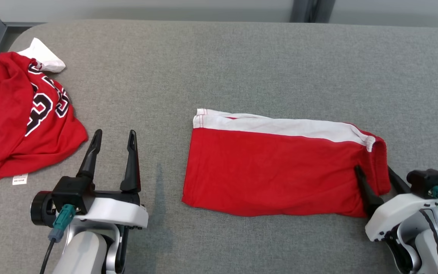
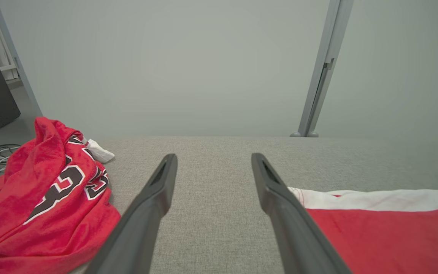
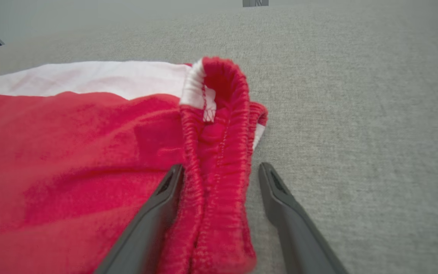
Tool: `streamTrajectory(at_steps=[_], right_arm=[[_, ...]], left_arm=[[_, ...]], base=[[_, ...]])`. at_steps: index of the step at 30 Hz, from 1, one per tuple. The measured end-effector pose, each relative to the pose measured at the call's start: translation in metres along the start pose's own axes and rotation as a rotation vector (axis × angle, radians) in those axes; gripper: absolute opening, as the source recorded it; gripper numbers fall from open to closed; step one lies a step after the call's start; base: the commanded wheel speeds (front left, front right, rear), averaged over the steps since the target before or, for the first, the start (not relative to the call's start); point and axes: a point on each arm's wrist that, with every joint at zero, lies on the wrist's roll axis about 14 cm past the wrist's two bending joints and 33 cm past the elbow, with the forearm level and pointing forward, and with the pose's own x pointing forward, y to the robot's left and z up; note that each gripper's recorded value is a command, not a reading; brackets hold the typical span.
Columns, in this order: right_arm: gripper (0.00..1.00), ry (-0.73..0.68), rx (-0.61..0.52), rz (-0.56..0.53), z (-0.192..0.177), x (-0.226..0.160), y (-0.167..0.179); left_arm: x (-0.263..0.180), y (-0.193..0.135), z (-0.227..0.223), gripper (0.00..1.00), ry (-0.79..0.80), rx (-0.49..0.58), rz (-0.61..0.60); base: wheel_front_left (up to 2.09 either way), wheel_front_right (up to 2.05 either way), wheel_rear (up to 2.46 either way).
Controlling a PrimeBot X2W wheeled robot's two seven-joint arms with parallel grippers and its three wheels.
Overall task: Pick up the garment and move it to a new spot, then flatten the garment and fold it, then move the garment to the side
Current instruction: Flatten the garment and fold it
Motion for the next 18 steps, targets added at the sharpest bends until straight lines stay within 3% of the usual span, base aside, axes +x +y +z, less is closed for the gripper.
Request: streamTrajectory(at_steps=[2,3,5,18], right_arm=[[1.0,0.005,0.013,0.006,0.0,0.004,0.0],[0.62,0.006,0.017,0.008,0.0,0.005,0.0],[0.01,0.01,0.026,0.017,0.0,0.008,0.001],[0.0,-0.007,0.02,0.012,0.005,-0.001,-0.025]], left_arm=[[0.004,0.0,-0.001,1.0,-0.001,0.006,-0.001],[0.006,0.0,0.0,1.0,-0.004,0.007,0.0],[0.008,-0.001,-0.001,1.0,-0.003,0.008,-0.006],[0.017,-0.014,-0.007,1.0,0.003,0.006,-0.039]], base=[[0.0,0.0,0.0],[0.0,0.0,0.0],[0.0,0.0,0.0],[0.0,0.0,0.0]])
